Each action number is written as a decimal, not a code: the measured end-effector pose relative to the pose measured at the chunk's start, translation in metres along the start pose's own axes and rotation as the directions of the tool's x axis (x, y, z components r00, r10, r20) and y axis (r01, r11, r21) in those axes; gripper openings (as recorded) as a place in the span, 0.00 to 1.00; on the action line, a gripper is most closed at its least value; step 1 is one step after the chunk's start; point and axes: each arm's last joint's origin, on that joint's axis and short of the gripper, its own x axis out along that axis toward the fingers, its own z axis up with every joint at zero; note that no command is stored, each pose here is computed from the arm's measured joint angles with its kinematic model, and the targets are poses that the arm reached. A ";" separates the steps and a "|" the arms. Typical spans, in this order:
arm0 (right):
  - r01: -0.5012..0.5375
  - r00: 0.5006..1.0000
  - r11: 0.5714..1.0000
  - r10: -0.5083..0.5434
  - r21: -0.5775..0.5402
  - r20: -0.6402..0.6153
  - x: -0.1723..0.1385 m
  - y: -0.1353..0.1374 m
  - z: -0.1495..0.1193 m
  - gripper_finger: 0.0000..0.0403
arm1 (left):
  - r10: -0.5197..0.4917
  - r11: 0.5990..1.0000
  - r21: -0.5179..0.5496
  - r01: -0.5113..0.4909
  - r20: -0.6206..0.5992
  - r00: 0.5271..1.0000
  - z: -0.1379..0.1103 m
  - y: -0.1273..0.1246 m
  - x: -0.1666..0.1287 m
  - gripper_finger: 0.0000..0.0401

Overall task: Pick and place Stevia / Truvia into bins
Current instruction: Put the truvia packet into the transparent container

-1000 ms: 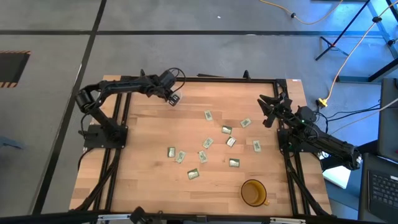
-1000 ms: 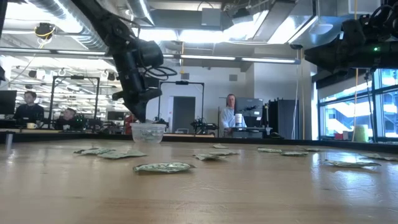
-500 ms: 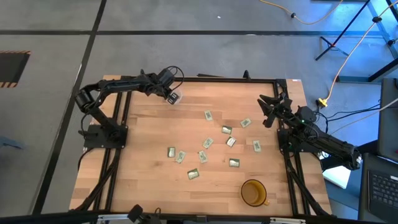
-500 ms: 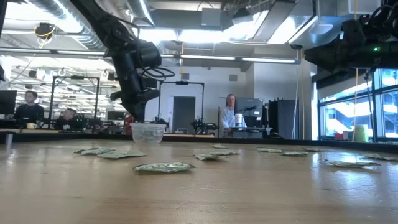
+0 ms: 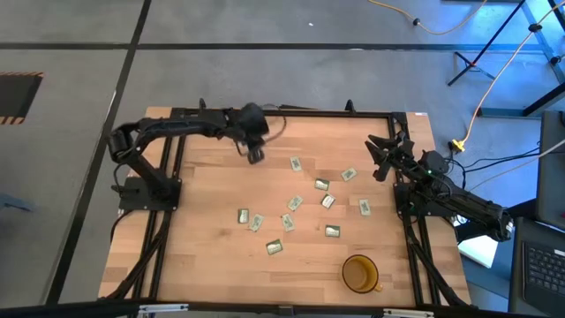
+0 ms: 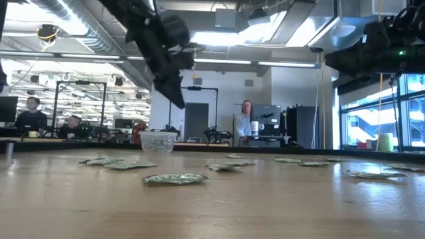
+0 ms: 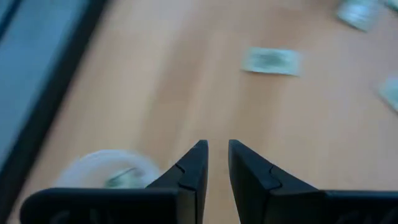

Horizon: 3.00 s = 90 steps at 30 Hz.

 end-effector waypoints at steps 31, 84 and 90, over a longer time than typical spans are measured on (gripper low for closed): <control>0.022 0.992 0.999 -0.016 0.048 -0.126 -0.001 -0.002 -0.012 0.33 | -0.162 0.951 0.199 0.235 -0.323 0.932 -0.082 -0.177 0.005 0.28; 0.022 0.992 0.999 -0.015 0.049 -0.126 -0.001 -0.002 -0.012 0.33 | 0.086 0.987 0.156 -0.030 -0.368 0.926 -0.010 -0.078 0.015 0.04; 0.021 0.992 0.999 -0.015 0.047 -0.125 -0.001 -0.002 -0.012 0.33 | 0.146 0.989 0.088 -0.122 -0.362 0.921 -0.001 -0.020 0.012 0.04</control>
